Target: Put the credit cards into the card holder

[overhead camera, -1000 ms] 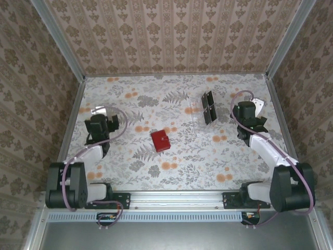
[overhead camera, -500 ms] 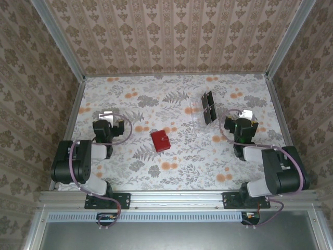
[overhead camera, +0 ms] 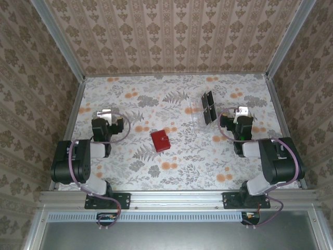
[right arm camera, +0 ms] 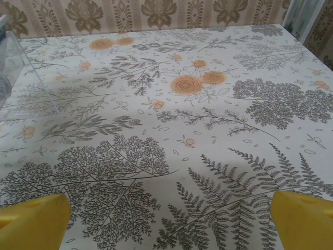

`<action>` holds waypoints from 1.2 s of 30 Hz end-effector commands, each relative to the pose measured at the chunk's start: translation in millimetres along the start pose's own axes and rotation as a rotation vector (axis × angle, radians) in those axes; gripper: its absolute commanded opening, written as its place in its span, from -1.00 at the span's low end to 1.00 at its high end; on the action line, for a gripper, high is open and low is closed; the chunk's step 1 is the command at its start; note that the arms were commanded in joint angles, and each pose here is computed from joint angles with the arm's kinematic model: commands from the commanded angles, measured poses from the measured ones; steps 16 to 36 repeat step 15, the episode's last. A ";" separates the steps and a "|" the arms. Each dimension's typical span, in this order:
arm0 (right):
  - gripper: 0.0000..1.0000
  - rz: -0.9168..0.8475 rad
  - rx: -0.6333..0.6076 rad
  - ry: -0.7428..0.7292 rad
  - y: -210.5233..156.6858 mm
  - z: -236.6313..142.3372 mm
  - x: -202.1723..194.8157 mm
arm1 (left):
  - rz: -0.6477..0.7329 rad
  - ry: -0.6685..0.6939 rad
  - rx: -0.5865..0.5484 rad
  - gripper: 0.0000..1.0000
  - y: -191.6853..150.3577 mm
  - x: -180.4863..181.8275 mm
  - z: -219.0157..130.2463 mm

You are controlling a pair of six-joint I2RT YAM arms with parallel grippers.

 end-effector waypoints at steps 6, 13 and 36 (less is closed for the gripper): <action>1.00 -0.008 -0.026 0.022 9.4 1.1 4.2 | 0.002 -0.021 -0.027 1.00 10.1 -3.3 2.3; 1.00 -0.001 -0.026 0.038 8.2 0.6 4.2 | 0.001 -0.020 -0.027 1.00 10.5 -3.3 2.6; 1.00 -0.001 -0.034 0.039 9.5 -0.4 4.4 | 0.002 -0.020 -0.027 1.00 10.1 -3.1 2.5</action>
Point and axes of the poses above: each hand's point on the last joint's axis, 136 mm out from that joint toward the fingers, its own z axis out along the fingers, its own x axis along the line the jaws close on, y = z × x, the point moved 1 cm from there along -z, back along the fingers, and after that the axes turned 12 degrees about -z, right-handed, at the moved point
